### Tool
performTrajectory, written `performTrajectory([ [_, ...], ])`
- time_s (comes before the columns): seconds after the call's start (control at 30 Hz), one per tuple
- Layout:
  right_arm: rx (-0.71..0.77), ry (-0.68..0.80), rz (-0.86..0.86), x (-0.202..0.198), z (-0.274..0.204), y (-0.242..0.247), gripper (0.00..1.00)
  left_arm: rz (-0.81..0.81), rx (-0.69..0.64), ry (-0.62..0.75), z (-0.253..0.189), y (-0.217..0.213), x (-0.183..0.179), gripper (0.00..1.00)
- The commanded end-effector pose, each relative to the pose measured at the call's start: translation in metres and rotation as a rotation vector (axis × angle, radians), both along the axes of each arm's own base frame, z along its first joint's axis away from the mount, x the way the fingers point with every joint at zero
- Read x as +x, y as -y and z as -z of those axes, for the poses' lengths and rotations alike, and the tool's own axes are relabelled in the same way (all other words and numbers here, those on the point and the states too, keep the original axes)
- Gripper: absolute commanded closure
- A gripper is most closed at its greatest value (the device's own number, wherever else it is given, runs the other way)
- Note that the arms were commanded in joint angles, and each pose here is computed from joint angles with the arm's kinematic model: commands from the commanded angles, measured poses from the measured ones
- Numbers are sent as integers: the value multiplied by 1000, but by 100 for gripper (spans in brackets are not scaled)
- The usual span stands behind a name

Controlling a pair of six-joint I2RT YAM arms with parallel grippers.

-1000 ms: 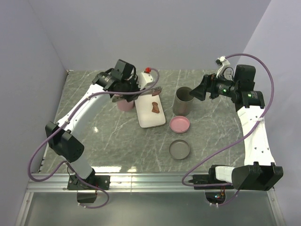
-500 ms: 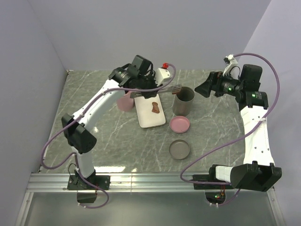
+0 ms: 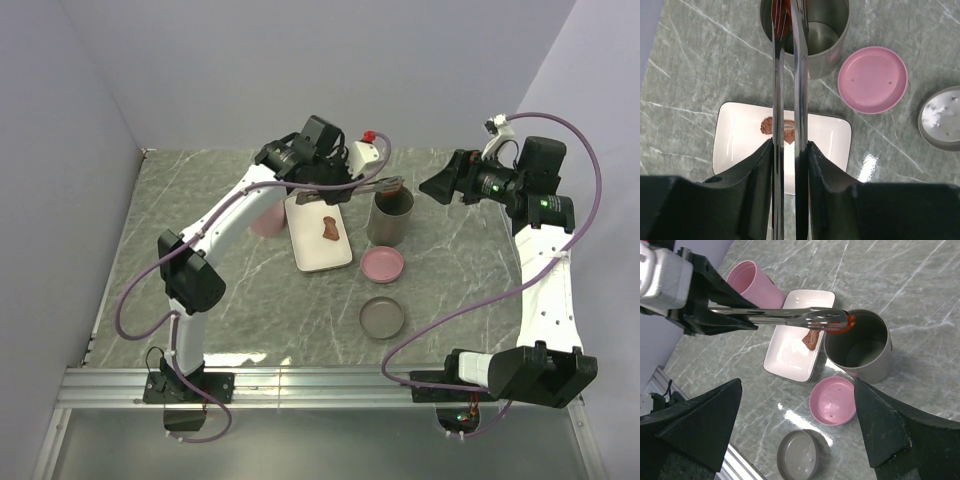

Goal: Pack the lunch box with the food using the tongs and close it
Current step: Place the fake food in the packing box, then pick up the fake food from the plate.

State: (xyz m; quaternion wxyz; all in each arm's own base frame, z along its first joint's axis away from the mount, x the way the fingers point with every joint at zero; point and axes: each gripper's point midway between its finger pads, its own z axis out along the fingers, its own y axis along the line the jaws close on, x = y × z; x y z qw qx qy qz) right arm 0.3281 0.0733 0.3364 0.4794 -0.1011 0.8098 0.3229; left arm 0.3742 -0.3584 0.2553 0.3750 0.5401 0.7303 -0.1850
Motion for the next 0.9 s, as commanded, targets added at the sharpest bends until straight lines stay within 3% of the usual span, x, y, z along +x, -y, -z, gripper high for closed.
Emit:
performTrajectory([
  [0.0,3,60,2,3,-18,2,0,1,-73,43,-22,15,9,66],
  [0.23,9,60,8,4,-17,4,0,3,-77,34,-19,20,10,60],
  [0.4,7,60,7,4,-18,4,0,-5,-85,40,-23,21,9,48],
  [0.53,6,58,6,3,-16,4,0,-23,-99,45,-32,16,4,46],
  [0.77,4,60,5,3,-17,5,0,-134,-131,64,-56,-27,-19,46],
  [0.87,1,58,7,3,-17,5,0,-188,-157,3,-48,-52,-34,46],
])
